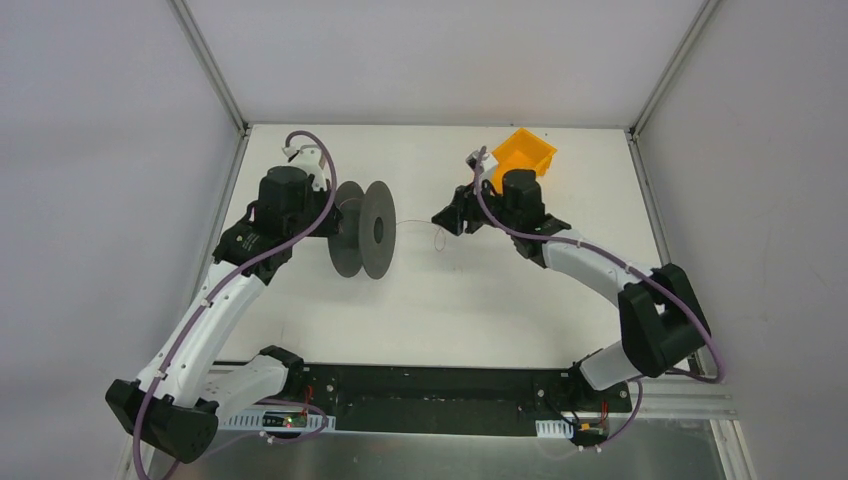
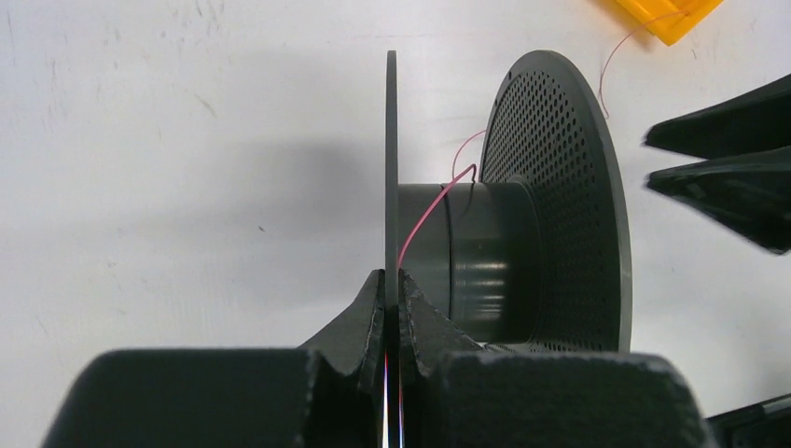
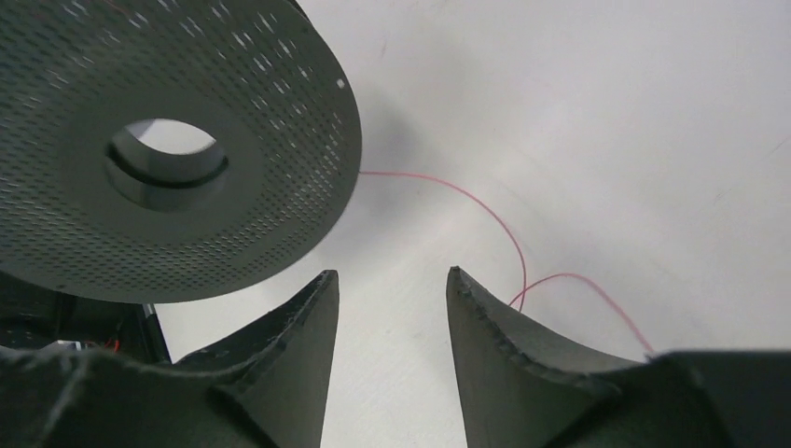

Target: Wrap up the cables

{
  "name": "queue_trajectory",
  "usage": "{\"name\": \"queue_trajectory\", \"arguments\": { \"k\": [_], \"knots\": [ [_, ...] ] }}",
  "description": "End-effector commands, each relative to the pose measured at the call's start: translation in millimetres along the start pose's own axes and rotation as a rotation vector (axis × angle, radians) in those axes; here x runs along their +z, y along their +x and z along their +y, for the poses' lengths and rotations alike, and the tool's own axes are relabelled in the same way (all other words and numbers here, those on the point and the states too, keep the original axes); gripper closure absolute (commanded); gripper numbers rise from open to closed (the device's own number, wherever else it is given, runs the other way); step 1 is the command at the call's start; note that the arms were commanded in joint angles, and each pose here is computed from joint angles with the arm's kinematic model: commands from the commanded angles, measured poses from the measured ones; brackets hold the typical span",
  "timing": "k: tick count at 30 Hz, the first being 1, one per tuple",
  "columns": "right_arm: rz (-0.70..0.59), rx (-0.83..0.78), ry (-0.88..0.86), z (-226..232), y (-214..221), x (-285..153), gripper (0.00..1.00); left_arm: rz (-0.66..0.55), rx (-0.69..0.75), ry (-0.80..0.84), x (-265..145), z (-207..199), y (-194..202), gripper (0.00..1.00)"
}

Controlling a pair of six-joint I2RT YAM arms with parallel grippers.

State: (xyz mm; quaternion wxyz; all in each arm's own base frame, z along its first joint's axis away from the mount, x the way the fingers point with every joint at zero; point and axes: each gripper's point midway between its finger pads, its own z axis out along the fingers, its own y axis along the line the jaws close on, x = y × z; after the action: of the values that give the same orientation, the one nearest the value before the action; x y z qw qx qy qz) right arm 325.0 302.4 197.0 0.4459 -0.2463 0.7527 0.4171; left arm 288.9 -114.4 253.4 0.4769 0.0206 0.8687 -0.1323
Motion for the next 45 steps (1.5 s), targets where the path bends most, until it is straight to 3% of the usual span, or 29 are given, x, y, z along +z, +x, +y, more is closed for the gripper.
{"name": "queue_trajectory", "arguments": {
  "k": [1, 9, 23, 27, 30, 33, 40, 45],
  "knots": [
    [0.041, 0.025, 0.079, -14, 27, 22, 0.50, -0.115, -0.112, 0.029, -29, -8, -39, 1.00],
    [0.101, 0.006, 0.173, -50, 61, 42, 0.44, -0.137, -0.181, -0.032, -43, 3, -48, 1.00],
    [0.102, 0.037, -0.022, -27, 72, 90, 0.47, -0.171, -0.262, -0.035, -51, 4, -58, 1.00],
    [0.092, 0.082, -0.057, -23, 81, 93, 0.56, -0.207, -0.302, -0.054, -58, 9, -66, 1.00],
    [0.089, 0.119, -0.074, -16, 84, 86, 0.76, -0.227, -0.329, -0.047, -62, 9, -73, 1.00],
    [0.102, 0.168, -0.038, -3, 86, 64, 0.87, -0.232, -0.323, 0.012, -63, -2, -87, 1.00],
    [0.146, 0.053, 0.136, 58, 109, 23, 1.00, -0.308, -0.417, 0.199, -57, -34, -128, 1.00],
    [0.101, -0.007, 0.141, 106, 81, 9, 1.00, -0.285, -0.406, 0.139, -29, -23, -116, 1.00]
  ]
}}
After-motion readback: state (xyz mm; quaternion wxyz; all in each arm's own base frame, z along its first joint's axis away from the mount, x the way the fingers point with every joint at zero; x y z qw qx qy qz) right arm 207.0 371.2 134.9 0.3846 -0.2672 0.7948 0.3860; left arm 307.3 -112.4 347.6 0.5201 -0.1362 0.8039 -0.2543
